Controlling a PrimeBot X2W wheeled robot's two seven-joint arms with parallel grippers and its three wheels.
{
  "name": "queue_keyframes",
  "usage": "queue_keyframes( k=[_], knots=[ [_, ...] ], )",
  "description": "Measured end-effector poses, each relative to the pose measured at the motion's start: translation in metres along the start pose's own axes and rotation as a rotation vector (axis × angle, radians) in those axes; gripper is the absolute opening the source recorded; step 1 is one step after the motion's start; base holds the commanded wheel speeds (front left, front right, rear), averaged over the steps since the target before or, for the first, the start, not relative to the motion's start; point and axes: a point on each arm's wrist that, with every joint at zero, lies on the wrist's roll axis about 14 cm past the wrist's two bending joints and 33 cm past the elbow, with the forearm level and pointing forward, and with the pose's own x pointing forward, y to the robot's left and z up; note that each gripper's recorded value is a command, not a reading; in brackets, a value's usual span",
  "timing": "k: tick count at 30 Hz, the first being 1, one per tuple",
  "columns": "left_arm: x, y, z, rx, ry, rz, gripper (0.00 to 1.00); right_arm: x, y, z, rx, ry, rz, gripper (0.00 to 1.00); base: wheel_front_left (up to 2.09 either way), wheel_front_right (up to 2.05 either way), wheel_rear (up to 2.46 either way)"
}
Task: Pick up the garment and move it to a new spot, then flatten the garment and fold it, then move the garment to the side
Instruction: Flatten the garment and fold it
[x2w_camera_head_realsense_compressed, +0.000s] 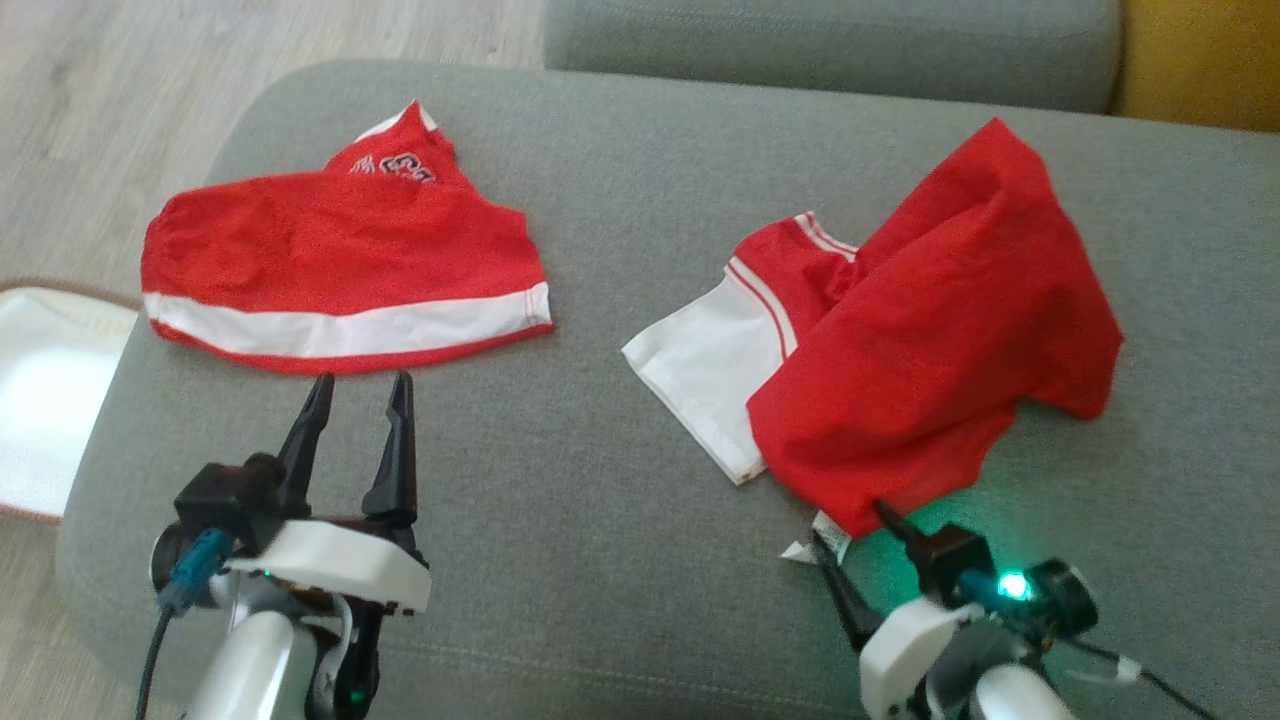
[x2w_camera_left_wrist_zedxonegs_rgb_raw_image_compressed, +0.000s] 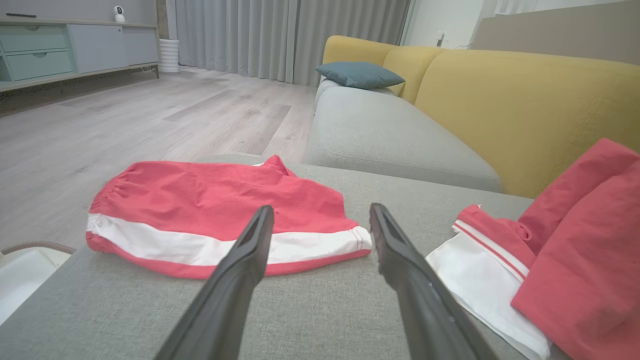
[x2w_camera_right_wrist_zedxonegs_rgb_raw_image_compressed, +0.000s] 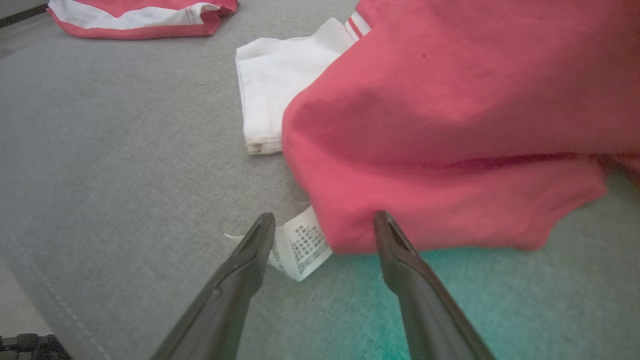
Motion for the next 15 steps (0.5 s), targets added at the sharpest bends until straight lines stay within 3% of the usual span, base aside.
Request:
queue_keyframes(
  k=[13, 14, 15],
  knots=[
    [0.02, 0.023, 0.012, -0.018, -0.049, 0.069, 1.0, 0.035, -0.013, -0.004, -0.097, 0.065, 0.016, 1.0, 0.0, 0.0, 0.0],
    [0.02, 0.023, 0.012, -0.018, -0.049, 0.069, 1.0, 0.035, -0.013, -0.004, -0.097, 0.065, 0.016, 0.47, 0.0, 0.0, 0.0],
    [0.021, 0.024, 0.013, -0.016, -0.054, 0.069, 1.0, 0.037, -0.014, -0.002, -0.099, 0.063, 0.015, 0.0, 0.0, 0.0, 0.0]
  ],
)
